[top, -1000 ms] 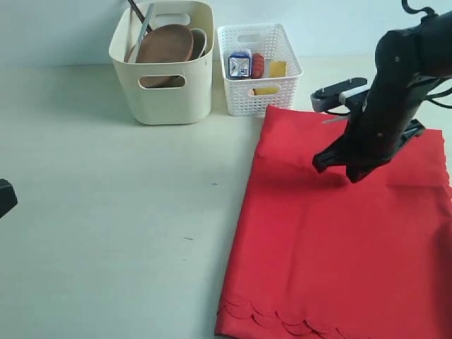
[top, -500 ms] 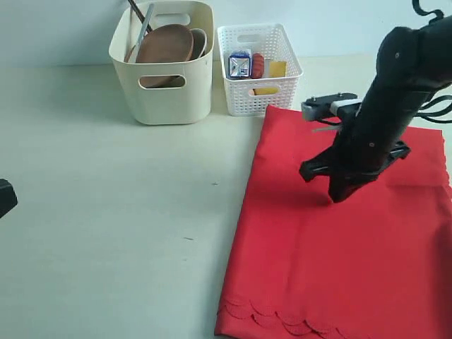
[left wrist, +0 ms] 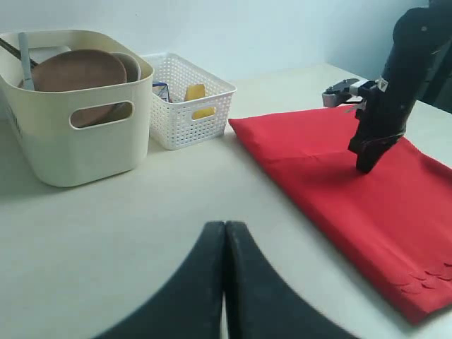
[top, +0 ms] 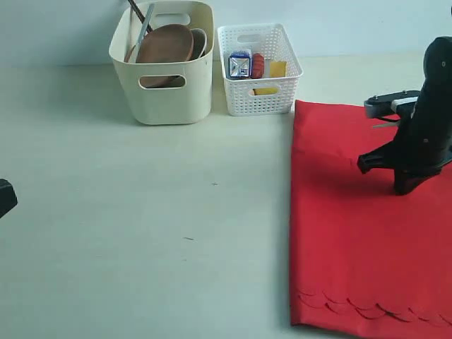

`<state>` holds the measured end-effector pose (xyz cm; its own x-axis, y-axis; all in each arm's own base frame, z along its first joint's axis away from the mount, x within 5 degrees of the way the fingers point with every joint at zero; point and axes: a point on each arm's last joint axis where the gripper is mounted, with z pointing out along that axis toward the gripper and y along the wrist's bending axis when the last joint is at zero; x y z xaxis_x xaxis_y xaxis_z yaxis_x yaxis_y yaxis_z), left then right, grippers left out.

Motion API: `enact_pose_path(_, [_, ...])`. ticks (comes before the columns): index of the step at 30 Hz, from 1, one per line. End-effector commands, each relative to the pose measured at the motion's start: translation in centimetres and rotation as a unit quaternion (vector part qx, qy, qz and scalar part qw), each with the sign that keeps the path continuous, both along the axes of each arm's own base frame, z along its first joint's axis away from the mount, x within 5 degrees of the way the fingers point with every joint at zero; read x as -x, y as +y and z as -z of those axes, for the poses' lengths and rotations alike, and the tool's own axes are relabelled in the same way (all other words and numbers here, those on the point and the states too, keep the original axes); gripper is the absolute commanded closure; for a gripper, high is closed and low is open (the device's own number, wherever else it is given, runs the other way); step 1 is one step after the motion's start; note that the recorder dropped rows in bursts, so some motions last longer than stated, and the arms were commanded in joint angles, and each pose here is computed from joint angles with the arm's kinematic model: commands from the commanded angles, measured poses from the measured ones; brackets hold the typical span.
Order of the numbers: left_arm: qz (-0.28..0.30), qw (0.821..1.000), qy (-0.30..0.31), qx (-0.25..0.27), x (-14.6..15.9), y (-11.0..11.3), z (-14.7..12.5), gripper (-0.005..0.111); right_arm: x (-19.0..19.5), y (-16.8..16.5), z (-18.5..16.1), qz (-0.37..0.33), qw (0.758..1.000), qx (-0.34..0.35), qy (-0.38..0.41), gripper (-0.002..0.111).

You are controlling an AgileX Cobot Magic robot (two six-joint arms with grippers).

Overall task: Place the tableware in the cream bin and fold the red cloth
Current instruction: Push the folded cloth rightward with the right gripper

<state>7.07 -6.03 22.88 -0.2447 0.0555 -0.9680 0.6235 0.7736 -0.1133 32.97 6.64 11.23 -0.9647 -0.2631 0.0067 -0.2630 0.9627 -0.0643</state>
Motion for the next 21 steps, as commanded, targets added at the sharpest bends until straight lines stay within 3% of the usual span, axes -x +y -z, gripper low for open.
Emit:
enact_pose_path(1, [-0.002,1.000,-0.001,-0.003,0.0,0.1,0.2,0.106,-0.8,-1.6,0.2,0.022,1.000,0.014,0.016,0.108])
enact_pose_path(12, [-0.002,1.000,-0.001,-0.003,0.0,0.1,0.2,0.106,0.8,-1.7,-8.1,0.031,0.997,-0.024,-0.073,0.108])
enact_pose_path(15, [-0.002,1.000,-0.001,-0.003,0.0,0.1,0.2,0.106,1.5,-1.8,-7.4,0.029,0.996,-0.026,-0.077,0.108])
enact_pose_path(21, [-0.002,1.000,-0.001,-0.003,0.0,0.1,0.2,0.106,2.1,-1.7,-2.5,0.032,0.997,-0.031,-0.058,0.108])
